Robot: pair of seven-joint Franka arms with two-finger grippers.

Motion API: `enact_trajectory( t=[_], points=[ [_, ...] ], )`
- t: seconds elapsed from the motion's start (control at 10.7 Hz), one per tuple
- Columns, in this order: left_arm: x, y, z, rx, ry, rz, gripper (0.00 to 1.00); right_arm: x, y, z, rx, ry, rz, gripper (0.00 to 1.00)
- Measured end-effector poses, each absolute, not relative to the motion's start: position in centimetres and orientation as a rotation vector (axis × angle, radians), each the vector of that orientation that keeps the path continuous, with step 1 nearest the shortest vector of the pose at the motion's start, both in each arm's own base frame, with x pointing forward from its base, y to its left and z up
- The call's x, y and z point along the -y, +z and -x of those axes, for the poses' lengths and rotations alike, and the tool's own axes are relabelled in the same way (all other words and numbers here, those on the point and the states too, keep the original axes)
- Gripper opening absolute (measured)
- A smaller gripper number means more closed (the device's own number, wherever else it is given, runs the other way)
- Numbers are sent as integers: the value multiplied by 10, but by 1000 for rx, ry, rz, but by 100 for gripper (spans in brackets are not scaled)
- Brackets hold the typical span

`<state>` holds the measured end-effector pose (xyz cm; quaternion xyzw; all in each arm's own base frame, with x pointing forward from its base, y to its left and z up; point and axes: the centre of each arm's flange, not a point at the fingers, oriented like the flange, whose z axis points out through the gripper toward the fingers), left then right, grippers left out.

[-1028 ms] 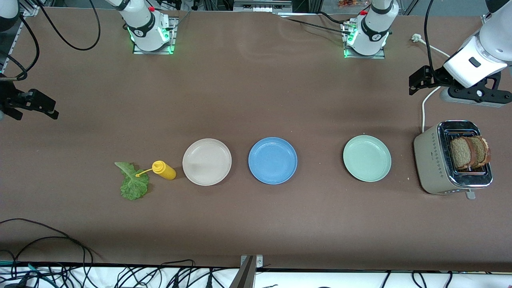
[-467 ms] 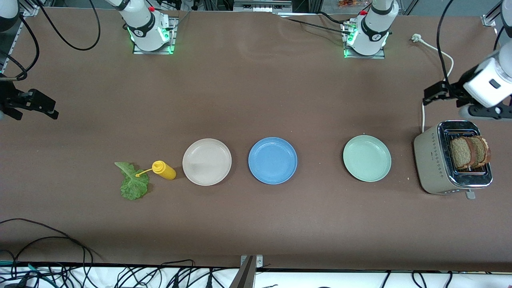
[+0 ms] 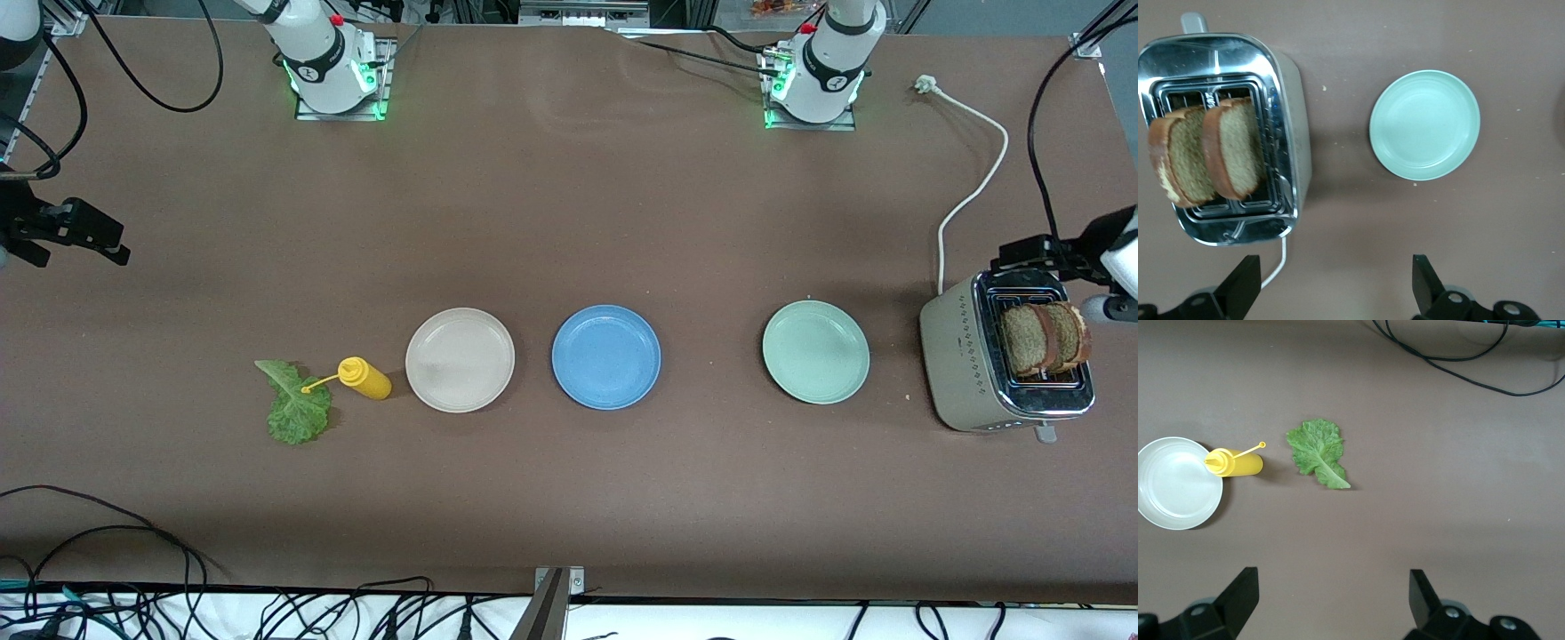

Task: Make sandwich in blue plate with both arms
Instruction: 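Move the left gripper down over the bread slices in the toaster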

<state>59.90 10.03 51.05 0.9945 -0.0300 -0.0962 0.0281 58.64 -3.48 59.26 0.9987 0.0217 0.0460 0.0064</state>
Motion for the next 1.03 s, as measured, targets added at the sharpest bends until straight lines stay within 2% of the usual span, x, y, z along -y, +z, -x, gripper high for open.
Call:
enact_trajectory(
  t=[0.47, 1.03],
  points=[
    [-178, 425, -626, -31, -295, -3040, 100, 35, 593, -586, -68, 144, -3125, 100],
    [-192, 410, -636, -2, -265, -3080, 99, 35, 593, -587, -69, 144, -3124, 100]
  ],
)
